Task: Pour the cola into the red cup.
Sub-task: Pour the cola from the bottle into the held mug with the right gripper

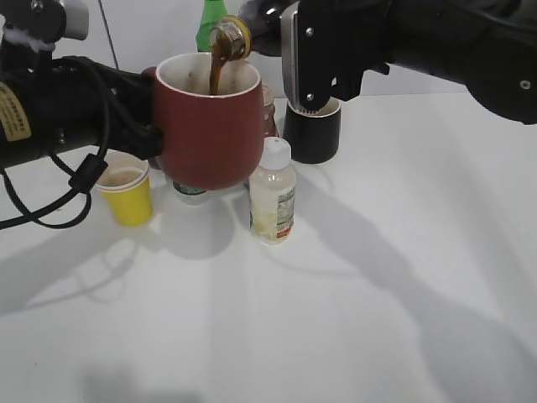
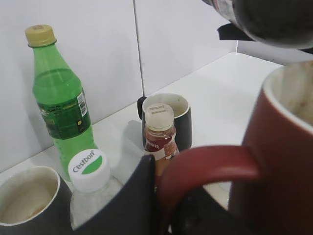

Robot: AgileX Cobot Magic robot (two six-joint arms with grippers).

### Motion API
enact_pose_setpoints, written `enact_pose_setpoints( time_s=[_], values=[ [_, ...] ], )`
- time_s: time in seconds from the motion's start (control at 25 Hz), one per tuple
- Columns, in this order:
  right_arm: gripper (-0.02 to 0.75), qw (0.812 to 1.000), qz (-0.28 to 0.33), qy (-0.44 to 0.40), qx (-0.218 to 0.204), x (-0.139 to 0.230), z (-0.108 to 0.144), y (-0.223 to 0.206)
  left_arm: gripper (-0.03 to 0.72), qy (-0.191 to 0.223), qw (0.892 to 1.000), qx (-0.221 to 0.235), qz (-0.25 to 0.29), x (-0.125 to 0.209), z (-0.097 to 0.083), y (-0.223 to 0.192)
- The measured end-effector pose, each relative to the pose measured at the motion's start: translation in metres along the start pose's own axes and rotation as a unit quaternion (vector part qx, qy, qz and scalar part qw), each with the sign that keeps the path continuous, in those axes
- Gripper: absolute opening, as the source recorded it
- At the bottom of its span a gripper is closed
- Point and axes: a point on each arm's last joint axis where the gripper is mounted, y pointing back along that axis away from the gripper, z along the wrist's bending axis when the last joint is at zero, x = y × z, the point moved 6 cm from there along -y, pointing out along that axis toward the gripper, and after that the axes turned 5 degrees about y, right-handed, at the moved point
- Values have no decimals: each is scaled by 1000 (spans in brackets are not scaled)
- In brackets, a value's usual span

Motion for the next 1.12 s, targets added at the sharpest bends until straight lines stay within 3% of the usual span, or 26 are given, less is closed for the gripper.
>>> enact_pose_setpoints(
  time_s=[1.12],
  values=[
    [474, 1000, -1, 1, 2, 0, -1, 0, 54, 0, 1000, 0, 0, 0, 0, 0]
  ],
)
